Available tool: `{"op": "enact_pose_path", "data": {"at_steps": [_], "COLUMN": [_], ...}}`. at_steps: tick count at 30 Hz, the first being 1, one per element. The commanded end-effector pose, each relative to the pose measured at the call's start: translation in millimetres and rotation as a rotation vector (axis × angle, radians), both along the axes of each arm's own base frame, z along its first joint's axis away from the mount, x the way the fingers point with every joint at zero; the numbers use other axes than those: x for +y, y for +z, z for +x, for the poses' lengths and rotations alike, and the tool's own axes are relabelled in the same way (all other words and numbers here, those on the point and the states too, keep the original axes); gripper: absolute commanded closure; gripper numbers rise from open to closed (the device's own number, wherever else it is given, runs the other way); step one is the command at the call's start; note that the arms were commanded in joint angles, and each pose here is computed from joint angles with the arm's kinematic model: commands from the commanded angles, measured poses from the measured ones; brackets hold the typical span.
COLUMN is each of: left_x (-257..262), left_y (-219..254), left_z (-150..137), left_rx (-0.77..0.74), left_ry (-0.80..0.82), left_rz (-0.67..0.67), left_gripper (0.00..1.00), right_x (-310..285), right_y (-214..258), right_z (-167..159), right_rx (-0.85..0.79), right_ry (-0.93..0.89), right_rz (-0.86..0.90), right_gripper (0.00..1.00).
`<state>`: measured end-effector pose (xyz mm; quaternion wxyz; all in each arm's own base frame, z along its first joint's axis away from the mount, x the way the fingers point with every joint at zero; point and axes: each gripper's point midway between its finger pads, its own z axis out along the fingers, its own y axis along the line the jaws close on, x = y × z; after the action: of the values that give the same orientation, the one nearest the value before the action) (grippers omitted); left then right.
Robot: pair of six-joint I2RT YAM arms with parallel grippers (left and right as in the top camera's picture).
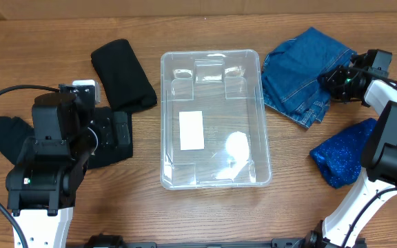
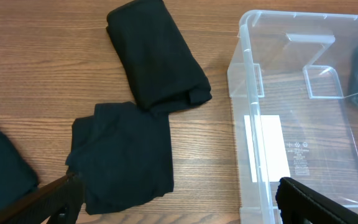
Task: Pack container
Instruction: 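Grasp the folded blue jeans with the right gripper, then lift the jeans and lower them into the clear container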
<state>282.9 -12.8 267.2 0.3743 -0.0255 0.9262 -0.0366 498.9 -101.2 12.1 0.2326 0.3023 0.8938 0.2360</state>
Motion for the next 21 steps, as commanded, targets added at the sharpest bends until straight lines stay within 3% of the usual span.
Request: {"op": "enact_pose_path", "data": {"at_steps": [1, 6, 12, 17, 21], "left_x": [-4, -4, -4, -3, 1], "left_y": [9, 9, 9, 9, 9], "left_z": [2, 2, 2, 2, 3], "left_rx": [-0.021, -0.021, -0.021, -0.022, -0.022], "left_ry": [-0.036, -0.036, -0.035, -0.030, -0.015], "left_rz": [0.008, 0.008, 0.008, 0.015, 0.029], "left_gripper": [0.00, 0.00, 0.00, 0.00, 0.00], "right_x": [19, 35, 54, 71, 103], "right_y": [47, 157, 275, 353, 400], "right_z": [18, 33, 27, 1, -43], "right_rx": [-0.083, -0.309, -0.555, -0.695, -0.769], "right_ry": [0.049, 0.159, 0.250, 0.329, 0.474], "right_rz": [-0.029, -0.013, -0.016, -0.041, -0.012], "right_gripper": [0.96, 0.96, 0.96, 0.96, 0.96]}}
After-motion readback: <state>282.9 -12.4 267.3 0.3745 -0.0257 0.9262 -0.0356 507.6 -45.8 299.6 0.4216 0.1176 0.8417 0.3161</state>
